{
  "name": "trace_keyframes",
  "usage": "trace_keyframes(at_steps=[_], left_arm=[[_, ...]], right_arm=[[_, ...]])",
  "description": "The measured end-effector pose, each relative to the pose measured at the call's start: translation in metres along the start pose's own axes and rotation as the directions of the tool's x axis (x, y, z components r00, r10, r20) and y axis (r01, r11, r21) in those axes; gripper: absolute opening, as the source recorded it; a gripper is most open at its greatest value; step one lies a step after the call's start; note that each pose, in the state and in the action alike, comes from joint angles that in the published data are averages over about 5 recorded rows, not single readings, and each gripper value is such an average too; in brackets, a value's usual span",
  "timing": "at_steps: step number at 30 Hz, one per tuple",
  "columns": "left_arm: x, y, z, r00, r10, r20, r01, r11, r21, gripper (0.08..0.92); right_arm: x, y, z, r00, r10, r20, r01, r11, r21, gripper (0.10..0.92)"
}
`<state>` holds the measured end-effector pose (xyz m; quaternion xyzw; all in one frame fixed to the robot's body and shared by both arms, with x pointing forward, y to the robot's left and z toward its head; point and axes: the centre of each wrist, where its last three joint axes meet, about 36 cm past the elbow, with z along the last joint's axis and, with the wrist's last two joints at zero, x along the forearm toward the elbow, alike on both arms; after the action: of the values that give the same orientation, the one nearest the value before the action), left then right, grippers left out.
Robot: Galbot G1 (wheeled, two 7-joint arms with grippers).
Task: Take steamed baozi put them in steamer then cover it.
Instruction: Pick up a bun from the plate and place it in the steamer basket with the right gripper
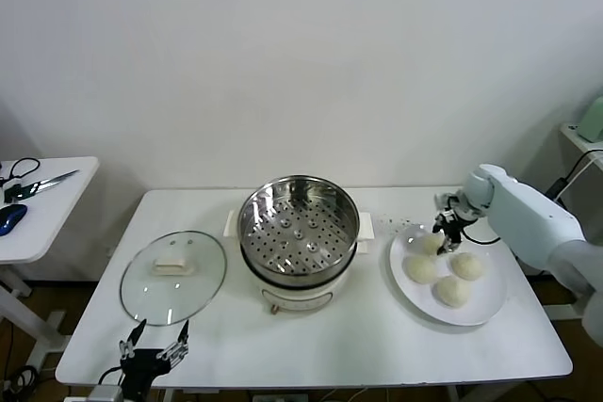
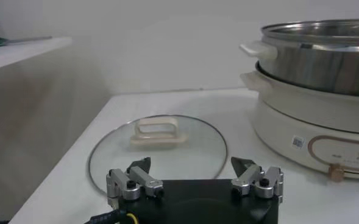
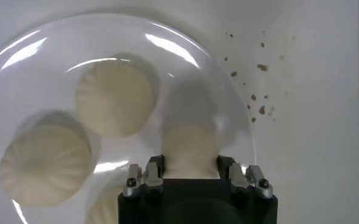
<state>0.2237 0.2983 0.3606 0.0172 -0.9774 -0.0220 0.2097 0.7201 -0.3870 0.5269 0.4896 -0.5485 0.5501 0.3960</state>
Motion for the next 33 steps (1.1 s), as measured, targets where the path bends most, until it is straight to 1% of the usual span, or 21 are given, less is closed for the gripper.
trace_keyframes(at_steps=[4,8,11,14,16,19,22,25,29,33], left_arm=[[0.0,-0.001,0.0,1.0,0.002,0.004,-0.002,1.0,-0.003,0.823],[-0.001,-0.001,-0.001,0.9999,0.006,0.008,-0.006,1.0,-0.011,0.823],[-0.001,-0.001,-0.002,0.9999,0.007,0.01,-0.007,1.0,-0.017,0.823],[-0.001,0.0,-0.003,0.9999,0.008,0.014,-0.007,1.0,-0.021,0.823],[0.0,0.0,-0.005,0.9998,0.007,0.017,-0.006,1.0,-0.023,0.823],[-0.001,0.001,-0.007,0.9998,0.004,0.021,-0.003,1.0,-0.025,0.823],[-0.001,0.001,-0.008,0.9997,0.002,0.025,-0.001,1.0,-0.024,0.823],[-0.001,0.001,-0.009,0.9996,0.0,0.029,0.001,1.0,-0.022,0.823],[0.0,0.0,-0.009,0.9995,-0.002,0.033,0.003,1.0,-0.02,0.823],[0.0,-0.001,-0.009,0.9994,-0.001,0.036,0.001,1.0,-0.017,0.823]], right_arm=[[0.066,-0.028,-0.039,0.998,0.049,0.034,-0.054,0.988,0.147,0.58],[0.136,-0.048,-0.095,0.993,0.09,0.075,-0.11,0.936,0.335,0.582],[0.177,-0.051,-0.144,0.99,0.098,0.102,-0.136,0.859,0.493,0.581],[0.197,-0.046,-0.196,0.989,0.083,0.125,-0.144,0.746,0.651,0.579],[0.199,-0.04,-0.228,0.989,0.064,0.134,-0.143,0.658,0.739,0.579],[0.19,-0.031,-0.267,0.99,0.035,0.138,-0.136,0.527,0.839,0.579],[0.17,-0.025,-0.295,0.992,0.012,0.129,-0.123,0.406,0.905,0.581],[0.144,-0.025,-0.314,0.993,-0.002,0.12,-0.113,0.306,0.945,0.582],[0.112,-0.031,-0.33,0.994,-0.009,0.112,-0.108,0.214,0.971,0.578],[0.084,-0.039,-0.338,0.995,-0.011,0.102,-0.099,0.162,0.982,0.577]])
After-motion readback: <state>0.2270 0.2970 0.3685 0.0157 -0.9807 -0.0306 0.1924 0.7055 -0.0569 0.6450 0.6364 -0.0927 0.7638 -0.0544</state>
